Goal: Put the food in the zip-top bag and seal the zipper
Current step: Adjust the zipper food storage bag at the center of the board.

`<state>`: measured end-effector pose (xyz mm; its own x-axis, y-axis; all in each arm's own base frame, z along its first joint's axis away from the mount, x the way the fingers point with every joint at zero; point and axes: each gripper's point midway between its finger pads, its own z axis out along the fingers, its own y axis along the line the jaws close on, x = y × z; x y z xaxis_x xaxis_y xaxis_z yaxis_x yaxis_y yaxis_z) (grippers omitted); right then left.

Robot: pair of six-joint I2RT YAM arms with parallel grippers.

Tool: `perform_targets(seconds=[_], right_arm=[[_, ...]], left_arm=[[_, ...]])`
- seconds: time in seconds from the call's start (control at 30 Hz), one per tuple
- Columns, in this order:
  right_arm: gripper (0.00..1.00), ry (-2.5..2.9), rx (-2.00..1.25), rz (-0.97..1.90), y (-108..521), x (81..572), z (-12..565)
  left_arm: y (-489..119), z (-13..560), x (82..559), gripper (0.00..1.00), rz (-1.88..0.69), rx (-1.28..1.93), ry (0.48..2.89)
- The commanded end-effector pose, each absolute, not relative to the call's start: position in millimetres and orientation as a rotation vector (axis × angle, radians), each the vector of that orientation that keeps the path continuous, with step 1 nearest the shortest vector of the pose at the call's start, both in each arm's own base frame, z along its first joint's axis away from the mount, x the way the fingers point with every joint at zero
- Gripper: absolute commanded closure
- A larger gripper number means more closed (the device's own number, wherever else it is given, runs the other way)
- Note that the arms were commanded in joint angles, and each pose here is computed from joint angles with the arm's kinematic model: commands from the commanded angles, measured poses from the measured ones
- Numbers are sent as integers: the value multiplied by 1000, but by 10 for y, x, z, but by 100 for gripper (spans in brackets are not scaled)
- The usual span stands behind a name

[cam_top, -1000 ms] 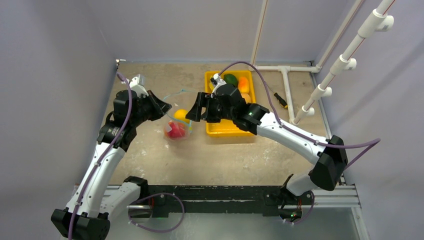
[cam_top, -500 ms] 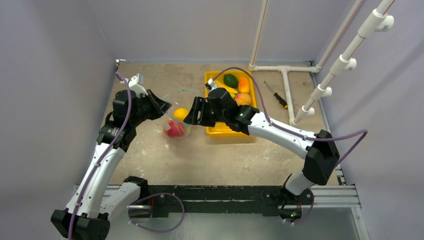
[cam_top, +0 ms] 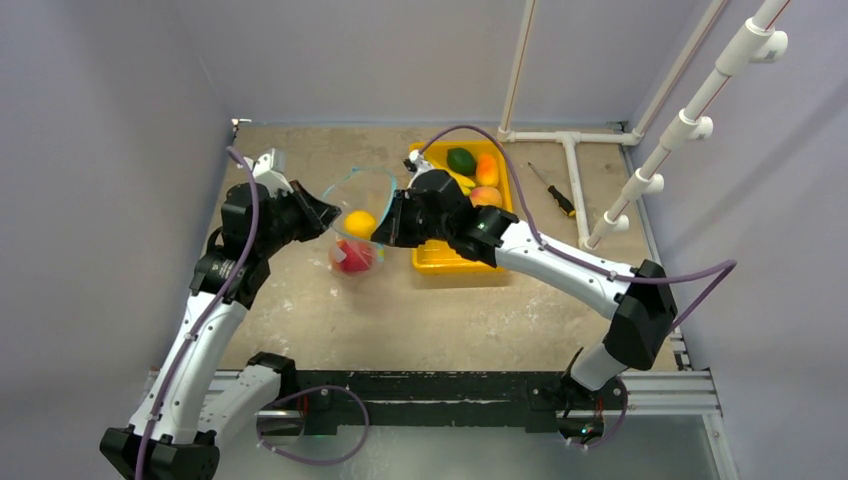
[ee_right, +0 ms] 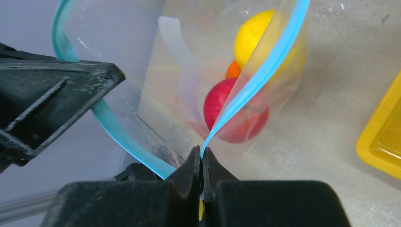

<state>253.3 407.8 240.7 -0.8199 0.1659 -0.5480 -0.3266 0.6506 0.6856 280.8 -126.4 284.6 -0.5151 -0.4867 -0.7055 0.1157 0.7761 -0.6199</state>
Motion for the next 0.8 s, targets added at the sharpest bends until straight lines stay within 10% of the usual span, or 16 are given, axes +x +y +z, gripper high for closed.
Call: perform_targets(seconds=[0.0, 0.43, 0.67, 0.77], right_arm=[[100, 2166, -216, 1076, 4031, 2590, 2885], [100, 2035, -572, 1030, 3980, 2440, 3621], [100, 2297, -654, 966, 4089, 2437, 1922], [100, 2256, -631, 977, 4123, 2484, 2040]], left_arm=[[-1156, 3000, 2809, 100, -701, -258, 1931], [-1084, 3237, 2862, 100, -635, -231, 1909], [-1197, 2599, 2967, 100, -680, -267, 2019], [-1305, 2433, 2967, 100, -739, -242, 2059]])
